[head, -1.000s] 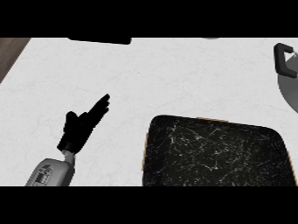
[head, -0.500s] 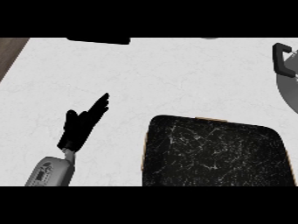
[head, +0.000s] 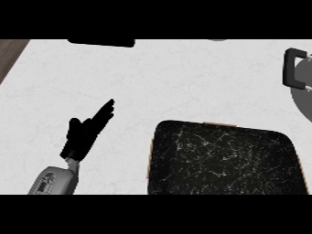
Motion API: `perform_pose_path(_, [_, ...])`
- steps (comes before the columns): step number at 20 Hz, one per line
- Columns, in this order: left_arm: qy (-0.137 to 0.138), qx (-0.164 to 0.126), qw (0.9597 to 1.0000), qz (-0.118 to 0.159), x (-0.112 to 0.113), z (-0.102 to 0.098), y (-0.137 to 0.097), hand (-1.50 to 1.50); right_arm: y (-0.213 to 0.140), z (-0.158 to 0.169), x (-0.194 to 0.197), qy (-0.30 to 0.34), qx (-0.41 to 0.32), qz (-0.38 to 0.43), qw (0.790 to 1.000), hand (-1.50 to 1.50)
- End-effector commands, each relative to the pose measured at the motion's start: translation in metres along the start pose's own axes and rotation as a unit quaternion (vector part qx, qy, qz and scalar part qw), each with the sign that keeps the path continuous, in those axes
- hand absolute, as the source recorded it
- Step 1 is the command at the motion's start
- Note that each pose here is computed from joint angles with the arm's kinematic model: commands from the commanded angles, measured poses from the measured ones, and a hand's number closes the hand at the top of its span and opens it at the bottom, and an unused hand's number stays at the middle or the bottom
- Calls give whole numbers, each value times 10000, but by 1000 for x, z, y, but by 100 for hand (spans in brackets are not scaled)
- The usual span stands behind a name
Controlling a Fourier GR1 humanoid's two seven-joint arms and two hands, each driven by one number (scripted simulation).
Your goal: Pick the sweet potato from the tray and place it in the pot
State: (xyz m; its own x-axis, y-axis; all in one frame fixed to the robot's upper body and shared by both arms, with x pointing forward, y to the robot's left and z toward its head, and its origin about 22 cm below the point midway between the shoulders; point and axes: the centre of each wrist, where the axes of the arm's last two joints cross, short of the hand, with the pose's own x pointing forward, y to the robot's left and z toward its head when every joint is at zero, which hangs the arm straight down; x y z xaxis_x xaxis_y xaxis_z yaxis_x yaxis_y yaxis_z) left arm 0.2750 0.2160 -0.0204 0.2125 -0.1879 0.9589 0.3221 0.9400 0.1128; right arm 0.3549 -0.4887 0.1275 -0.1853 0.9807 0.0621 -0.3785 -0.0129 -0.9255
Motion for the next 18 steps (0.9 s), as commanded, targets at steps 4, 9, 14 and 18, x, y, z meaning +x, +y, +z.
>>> perform_pose_path(4, [148,53,9999,62,-4,6,5,0,11,-40,29,-866,-280,-1406,9859,-150])
perform_pose_path(9, [81,116,9999,13,6,3,3,0,-5,-41,28,-1682,-1488,-3268,9180,-150])
perform_pose_path(14, [91,135,9999,49,-8,14,7,0,-39,-12,2,-1263,-2336,-4462,8547,-150])
perform_pose_path(18, [37,199,9998,59,-5,13,10,0,-56,19,-20,-1081,-2953,-4946,8102,-150])
